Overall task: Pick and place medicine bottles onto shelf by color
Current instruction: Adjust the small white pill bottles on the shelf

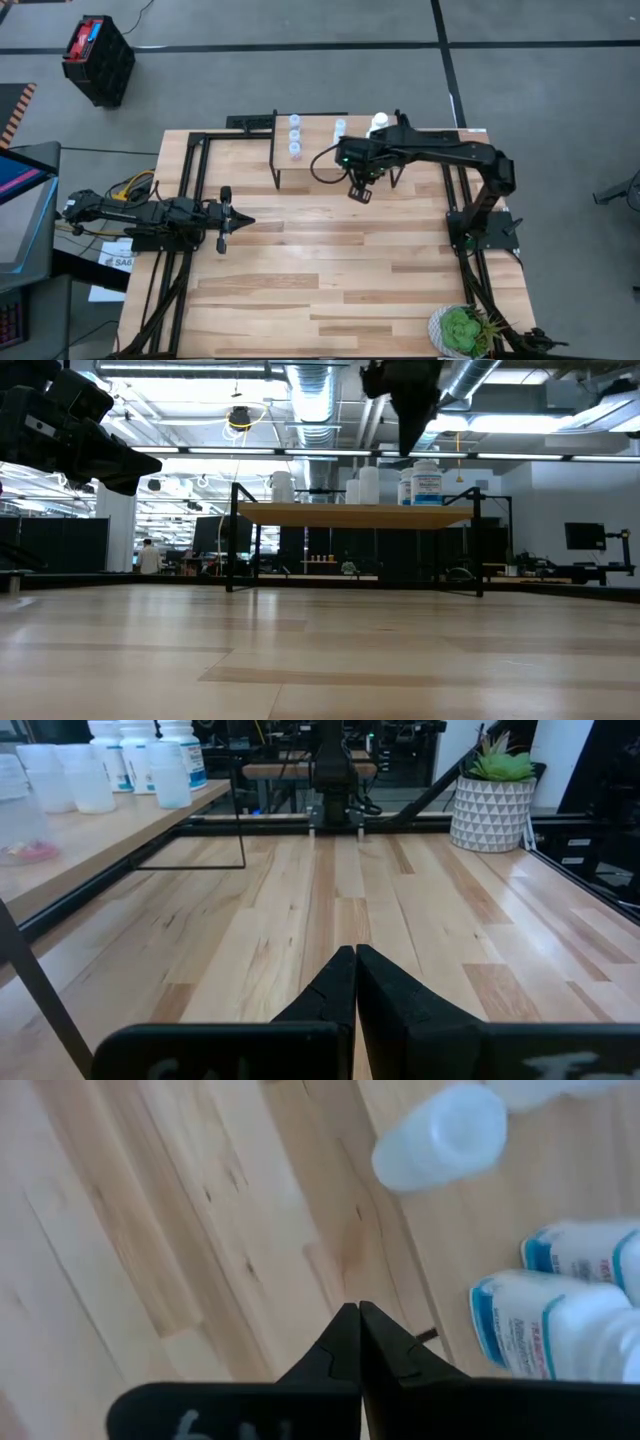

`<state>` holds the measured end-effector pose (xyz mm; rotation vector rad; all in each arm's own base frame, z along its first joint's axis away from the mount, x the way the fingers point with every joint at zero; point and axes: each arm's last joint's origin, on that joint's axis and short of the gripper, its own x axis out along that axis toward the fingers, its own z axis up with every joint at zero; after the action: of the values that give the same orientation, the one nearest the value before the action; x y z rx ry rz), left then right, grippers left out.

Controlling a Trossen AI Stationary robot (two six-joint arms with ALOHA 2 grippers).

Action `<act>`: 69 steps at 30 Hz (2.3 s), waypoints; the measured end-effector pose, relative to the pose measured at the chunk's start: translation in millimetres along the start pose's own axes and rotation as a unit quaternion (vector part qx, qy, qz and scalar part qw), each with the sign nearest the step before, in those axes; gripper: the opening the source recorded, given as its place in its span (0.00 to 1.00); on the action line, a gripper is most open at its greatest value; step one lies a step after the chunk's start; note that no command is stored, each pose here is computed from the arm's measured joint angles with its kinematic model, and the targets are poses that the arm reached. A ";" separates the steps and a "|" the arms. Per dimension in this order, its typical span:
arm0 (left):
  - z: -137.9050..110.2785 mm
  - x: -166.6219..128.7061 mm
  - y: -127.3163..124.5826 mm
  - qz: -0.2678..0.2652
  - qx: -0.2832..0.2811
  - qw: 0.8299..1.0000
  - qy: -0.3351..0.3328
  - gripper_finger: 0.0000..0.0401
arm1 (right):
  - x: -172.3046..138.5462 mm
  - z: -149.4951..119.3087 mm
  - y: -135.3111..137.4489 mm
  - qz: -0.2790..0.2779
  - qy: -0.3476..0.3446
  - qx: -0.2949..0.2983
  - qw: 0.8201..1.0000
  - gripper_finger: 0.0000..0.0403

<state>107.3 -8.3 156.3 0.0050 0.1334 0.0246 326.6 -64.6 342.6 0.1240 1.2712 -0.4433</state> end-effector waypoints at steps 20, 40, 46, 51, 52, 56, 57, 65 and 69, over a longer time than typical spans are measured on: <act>-1.1 0.8 -0.1 0.000 0.001 1.000 0.007 0.00 | 54.3 38.3 -19.3 -0.011 -0.037 -0.007 0.999 0.03; -1.1 0.9 -0.1 0.000 0.001 1.000 0.007 0.00 | 54.0 33.4 -27.2 -0.020 -0.012 -0.019 1.000 0.03; -1.1 0.8 -0.1 0.000 0.001 1.000 0.007 0.00 | 32.1 27.1 -30.9 -0.065 -0.017 -0.019 0.998 0.03; -1.1 0.9 -0.1 0.000 0.001 1.000 0.007 0.00 | -4.8 21.8 -38.8 -0.098 -0.076 -0.003 0.992 0.03; -1.1 0.8 -0.1 0.000 0.001 1.000 0.007 0.00 | -8.6 20.6 -41.3 -0.102 -0.082 0.001 0.991 0.03; -1.1 0.8 -0.1 0.000 0.001 1.000 0.007 0.00 | -10.6 19.1 -52.1 -0.109 -0.081 0.015 0.991 0.02; -1.1 0.8 -0.1 0.000 0.001 1.000 0.007 0.00 | -7.7 19.9 -54.6 -0.110 -0.077 0.018 0.991 0.02; -1.1 0.8 -0.1 0.000 0.001 1.000 0.007 0.00 | 26.7 29.9 -73.5 -0.124 -0.028 0.021 0.992 0.02; -1.1 0.8 -0.1 0.000 0.001 1.000 0.007 0.00 | 29.8 29.3 -80.4 -0.127 -0.019 0.028 0.991 0.02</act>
<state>108.0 -8.4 155.2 0.0074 0.1465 0.0248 328.3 -154.9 335.5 0.0010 1.2422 -0.6982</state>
